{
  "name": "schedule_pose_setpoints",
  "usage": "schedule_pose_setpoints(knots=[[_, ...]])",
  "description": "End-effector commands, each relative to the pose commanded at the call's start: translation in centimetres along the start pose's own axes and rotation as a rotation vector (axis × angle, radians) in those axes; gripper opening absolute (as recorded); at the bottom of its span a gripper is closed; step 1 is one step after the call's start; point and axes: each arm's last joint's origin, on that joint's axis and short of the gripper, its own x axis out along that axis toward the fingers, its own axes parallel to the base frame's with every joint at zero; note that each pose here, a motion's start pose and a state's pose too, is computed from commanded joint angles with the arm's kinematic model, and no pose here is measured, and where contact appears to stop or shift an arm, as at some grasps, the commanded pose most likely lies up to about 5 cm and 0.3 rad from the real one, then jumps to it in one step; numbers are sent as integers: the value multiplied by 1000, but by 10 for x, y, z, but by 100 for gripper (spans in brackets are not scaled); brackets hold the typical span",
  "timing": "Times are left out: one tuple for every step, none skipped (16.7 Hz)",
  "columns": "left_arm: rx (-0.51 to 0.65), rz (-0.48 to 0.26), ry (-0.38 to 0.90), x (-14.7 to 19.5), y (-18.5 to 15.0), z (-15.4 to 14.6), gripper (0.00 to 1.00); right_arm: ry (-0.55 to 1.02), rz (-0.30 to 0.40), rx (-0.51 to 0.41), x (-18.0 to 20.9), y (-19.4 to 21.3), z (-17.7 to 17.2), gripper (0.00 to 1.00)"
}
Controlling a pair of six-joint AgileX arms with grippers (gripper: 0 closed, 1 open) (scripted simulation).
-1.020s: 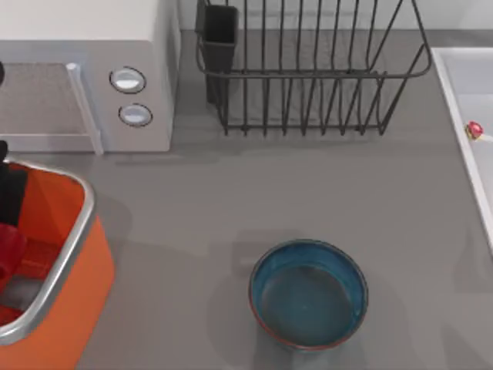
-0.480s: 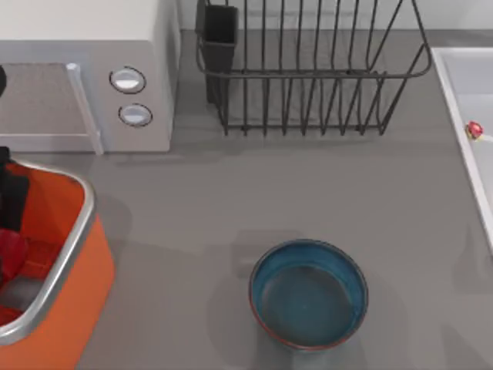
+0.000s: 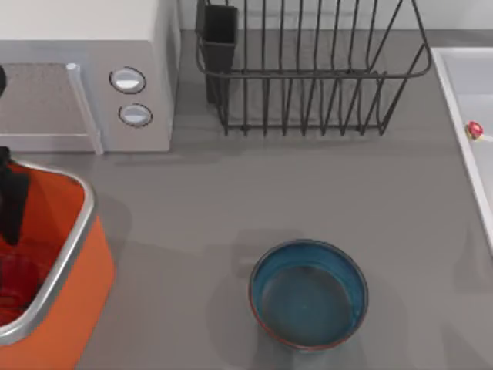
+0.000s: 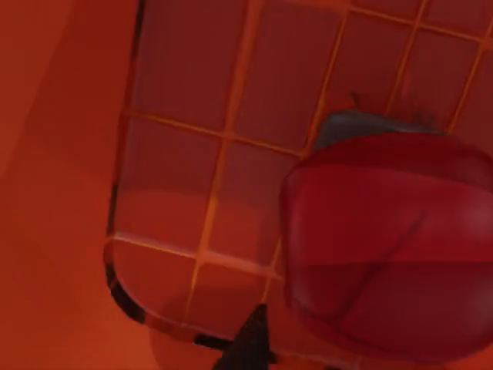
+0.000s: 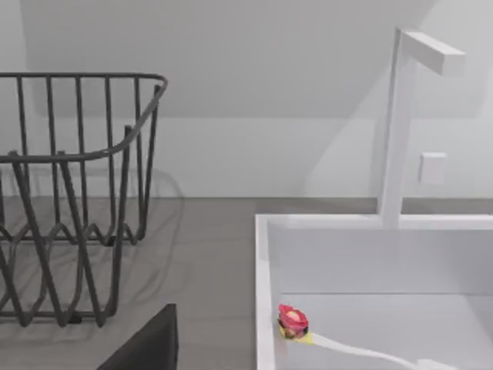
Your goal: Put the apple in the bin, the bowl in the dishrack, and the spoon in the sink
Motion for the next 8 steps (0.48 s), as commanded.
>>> schedule_pose_setpoints(knots=[[0, 0, 0, 0, 0, 0, 90, 0, 0, 0, 0, 0, 0, 100], [0, 0, 0, 0, 0, 0, 98, 0, 0, 0, 0, 0, 0, 100], [0, 0, 0, 0, 0, 0, 100, 0, 0, 0, 0, 0, 0, 100], [0, 0, 0, 0, 0, 0, 100, 0, 0, 0, 0, 0, 0, 100], [0, 0, 0, 0, 0, 0, 100, 0, 0, 0, 0, 0, 0, 100], [0, 0, 0, 0, 0, 0, 100, 0, 0, 0, 0, 0, 0, 100], [0, 0, 0, 0, 0, 0, 100, 0, 0, 0, 0, 0, 0, 100], [0, 0, 0, 0, 0, 0, 100, 0, 0, 0, 0, 0, 0, 100]])
